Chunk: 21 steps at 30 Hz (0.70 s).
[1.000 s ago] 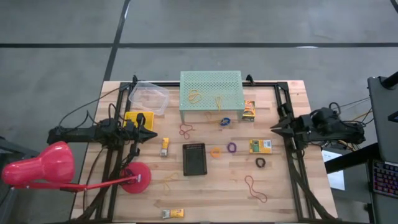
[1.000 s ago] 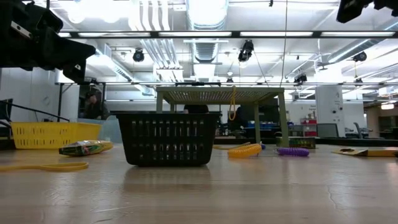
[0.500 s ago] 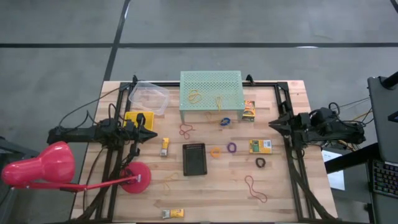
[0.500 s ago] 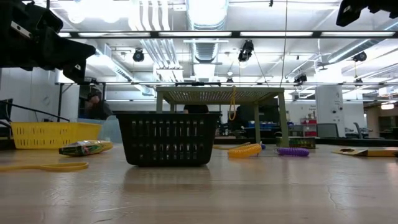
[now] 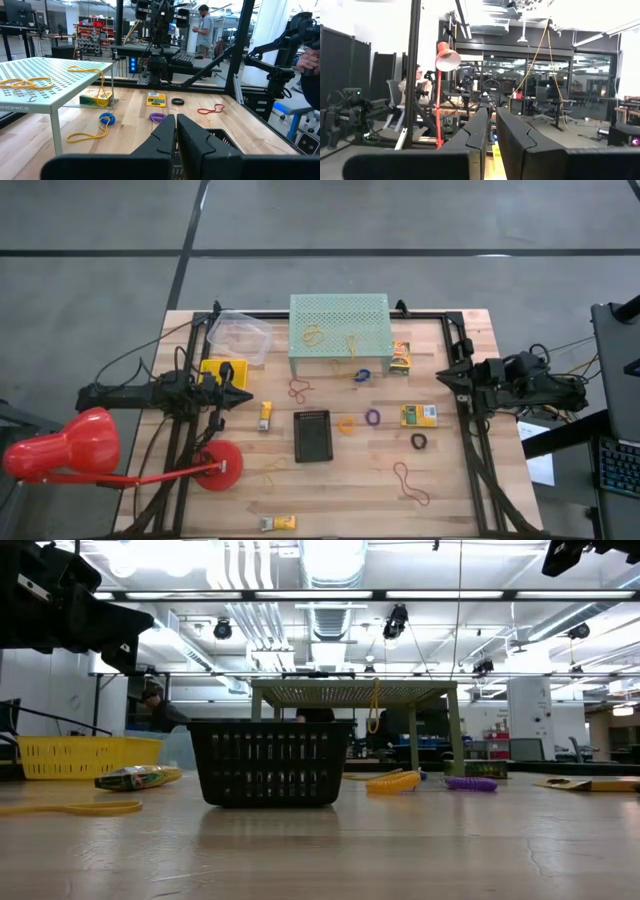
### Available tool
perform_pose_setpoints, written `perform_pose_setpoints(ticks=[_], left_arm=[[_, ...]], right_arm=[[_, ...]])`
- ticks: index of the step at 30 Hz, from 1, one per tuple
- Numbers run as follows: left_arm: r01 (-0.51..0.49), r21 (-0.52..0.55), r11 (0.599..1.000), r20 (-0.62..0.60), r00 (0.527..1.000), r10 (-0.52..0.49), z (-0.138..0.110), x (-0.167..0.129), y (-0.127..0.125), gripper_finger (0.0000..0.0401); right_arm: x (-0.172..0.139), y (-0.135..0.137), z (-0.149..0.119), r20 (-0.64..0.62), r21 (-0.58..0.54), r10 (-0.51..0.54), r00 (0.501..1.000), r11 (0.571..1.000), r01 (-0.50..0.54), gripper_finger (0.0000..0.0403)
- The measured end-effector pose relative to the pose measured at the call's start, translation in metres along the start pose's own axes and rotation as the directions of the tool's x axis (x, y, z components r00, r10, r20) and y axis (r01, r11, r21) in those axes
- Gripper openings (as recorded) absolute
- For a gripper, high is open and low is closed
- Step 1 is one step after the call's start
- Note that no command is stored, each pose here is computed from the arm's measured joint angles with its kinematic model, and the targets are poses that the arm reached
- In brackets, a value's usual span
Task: Pick & Place Office Desk Supplies
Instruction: Put the yellow rubber band from the shelf into the black bin
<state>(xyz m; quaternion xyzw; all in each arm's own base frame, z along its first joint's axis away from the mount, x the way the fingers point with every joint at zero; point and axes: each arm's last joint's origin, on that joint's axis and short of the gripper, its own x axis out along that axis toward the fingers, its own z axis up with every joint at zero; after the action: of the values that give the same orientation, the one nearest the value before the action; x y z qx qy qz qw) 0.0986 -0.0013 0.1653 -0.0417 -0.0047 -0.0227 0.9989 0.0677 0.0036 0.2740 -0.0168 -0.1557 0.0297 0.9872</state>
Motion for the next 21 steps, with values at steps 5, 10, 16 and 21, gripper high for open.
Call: perform_pose_setpoints(ticks=[5,10,16,21], left_arm=[[0.000,0.000,1.000,0.000,1.000,0.000,0.000,0.000,0.000,0.0023],[0.000,0.000,1.000,0.000,1.000,0.000,0.000,0.000,0.000,0.0023],[0.000,0.000,1.000,0.000,1.000,0.000,0.000,0.000,0.000,0.0023],[0.000,0.000,1.000,0.000,1.000,0.000,0.000,0.000,0.000,0.0023]], right_arm=[[0.000,0.000,0.002,0.024,-0.041,-0.001,1.000,0.999,0.002,0.0034],[-0.002,-0.001,0.012,0.046,-0.077,-0.007,0.999,0.997,0.010,0.0034],[-0.005,-0.003,0.026,0.048,-0.096,-0.080,0.996,0.992,0.084,0.0034],[-0.007,-0.003,0.031,0.058,-0.123,-0.089,0.994,0.988,0.095,0.0034]])
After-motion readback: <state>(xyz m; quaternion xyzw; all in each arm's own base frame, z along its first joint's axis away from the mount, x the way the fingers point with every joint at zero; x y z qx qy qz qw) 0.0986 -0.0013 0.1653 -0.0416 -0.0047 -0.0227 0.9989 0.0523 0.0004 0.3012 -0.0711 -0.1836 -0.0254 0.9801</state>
